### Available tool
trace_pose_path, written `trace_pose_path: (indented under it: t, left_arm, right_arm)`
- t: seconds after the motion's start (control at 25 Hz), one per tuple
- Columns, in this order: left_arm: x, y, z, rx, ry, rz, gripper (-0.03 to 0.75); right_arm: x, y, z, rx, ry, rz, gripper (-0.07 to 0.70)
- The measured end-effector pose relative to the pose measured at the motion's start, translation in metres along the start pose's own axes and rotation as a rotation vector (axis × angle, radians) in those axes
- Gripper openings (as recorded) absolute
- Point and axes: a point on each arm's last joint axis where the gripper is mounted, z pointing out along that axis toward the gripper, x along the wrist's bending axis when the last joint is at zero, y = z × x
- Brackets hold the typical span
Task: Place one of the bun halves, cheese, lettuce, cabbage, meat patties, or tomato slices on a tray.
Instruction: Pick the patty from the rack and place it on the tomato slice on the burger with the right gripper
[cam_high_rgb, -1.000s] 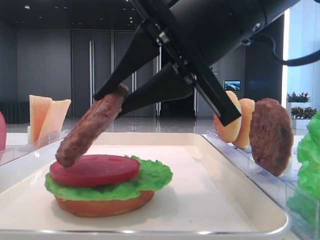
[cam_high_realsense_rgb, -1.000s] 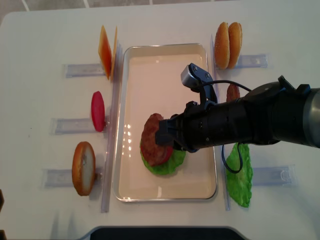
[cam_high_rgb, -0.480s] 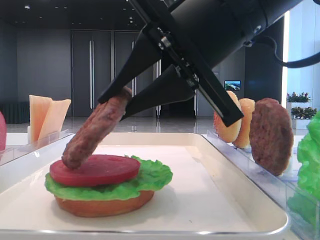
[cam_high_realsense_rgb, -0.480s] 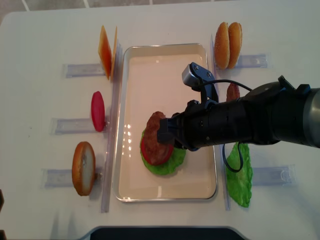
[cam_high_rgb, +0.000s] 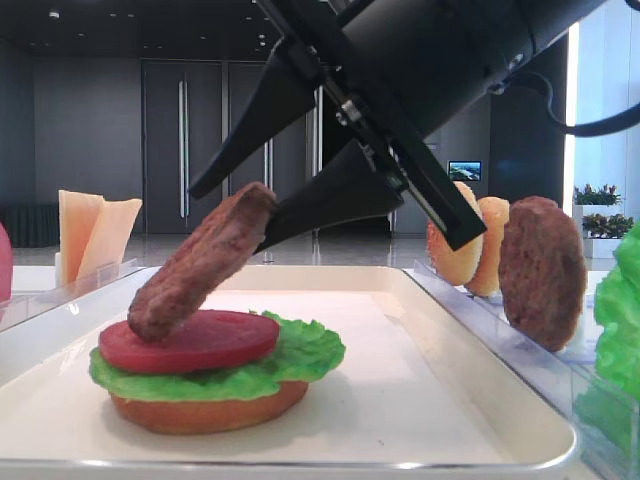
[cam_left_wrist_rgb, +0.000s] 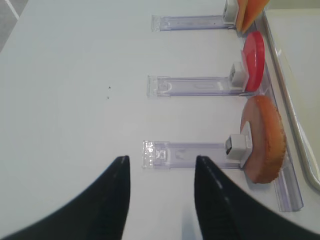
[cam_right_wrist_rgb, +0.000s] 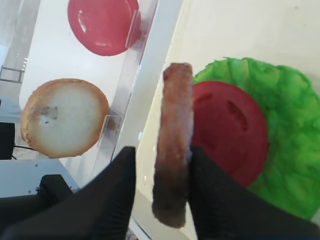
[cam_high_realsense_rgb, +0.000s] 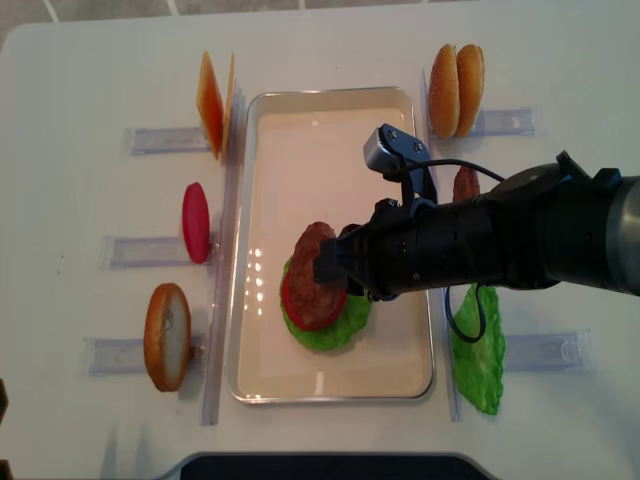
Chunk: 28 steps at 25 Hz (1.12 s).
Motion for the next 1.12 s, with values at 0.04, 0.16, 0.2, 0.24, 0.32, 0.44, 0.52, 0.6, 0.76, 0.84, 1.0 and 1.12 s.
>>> trace_pose_path:
  t: [0.04, 0.16, 0.2, 0.24, 0.32, 0.44, 0.52, 0.6, 0.76, 0.84, 1.0, 1.12]
  left_arm:
    - [0.0, 0.0, 0.0, 0.0, 0.0, 0.0, 0.327]
    - [0.0, 0.0, 0.0, 0.0, 0.0, 0.0, 0.327]
    - [0.0, 0.0, 0.0, 0.0, 0.0, 0.0, 0.327]
    - [0.0, 0.0, 0.0, 0.0, 0.0, 0.0, 0.327]
    - [0.0, 0.0, 0.0, 0.0, 0.0, 0.0, 0.327]
    - [0.0, 0.0, 0.0, 0.0, 0.0, 0.0, 0.327]
    - [0.0, 0.0, 0.0, 0.0, 0.0, 0.0, 0.327]
    - [0.0, 0.0, 0.0, 0.0, 0.0, 0.0, 0.327]
    - [0.0, 0.0, 0.0, 0.0, 0.0, 0.0, 0.327]
    - [0.0, 0.0, 0.0, 0.0, 0.0, 0.0, 0.327]
    - [0.0, 0.0, 0.0, 0.0, 0.0, 0.0, 0.327]
    - [0.0, 0.0, 0.0, 0.0, 0.0, 0.0, 0.327]
  right_arm:
    - [0.0, 0.0, 0.0, 0.0, -0.001, -0.004, 0.305]
    - [-0.001, 0.001, 0.0, -0.005, -0.016, -0.014, 0.347]
    - [-0.002, 0.001, 0.0, -0.007, -0.024, -0.017, 0.354]
    - [-0.003, 0.001, 0.0, -0.008, -0.035, -0.024, 0.358]
    - [-0.005, 0.001, 0.0, -0.005, -0.059, -0.048, 0.361]
    - [-0.009, 0.0, 0.0, 0.002, -0.1, -0.093, 0.361]
    - [-0.011, 0.001, -0.001, -0.001, -0.118, -0.102, 0.361]
    - [-0.012, 0.001, -0.001, -0.007, -0.134, -0.106, 0.361]
    - [-0.015, 0.002, -0.002, -0.009, -0.173, -0.142, 0.362]
    - [-0.015, 0.003, -0.004, -0.02, -0.197, -0.156, 0.362]
    - [-0.012, 0.008, -0.014, -0.061, -0.24, -0.187, 0.362]
    - [-0.009, 0.011, -0.021, -0.082, -0.269, -0.22, 0.362]
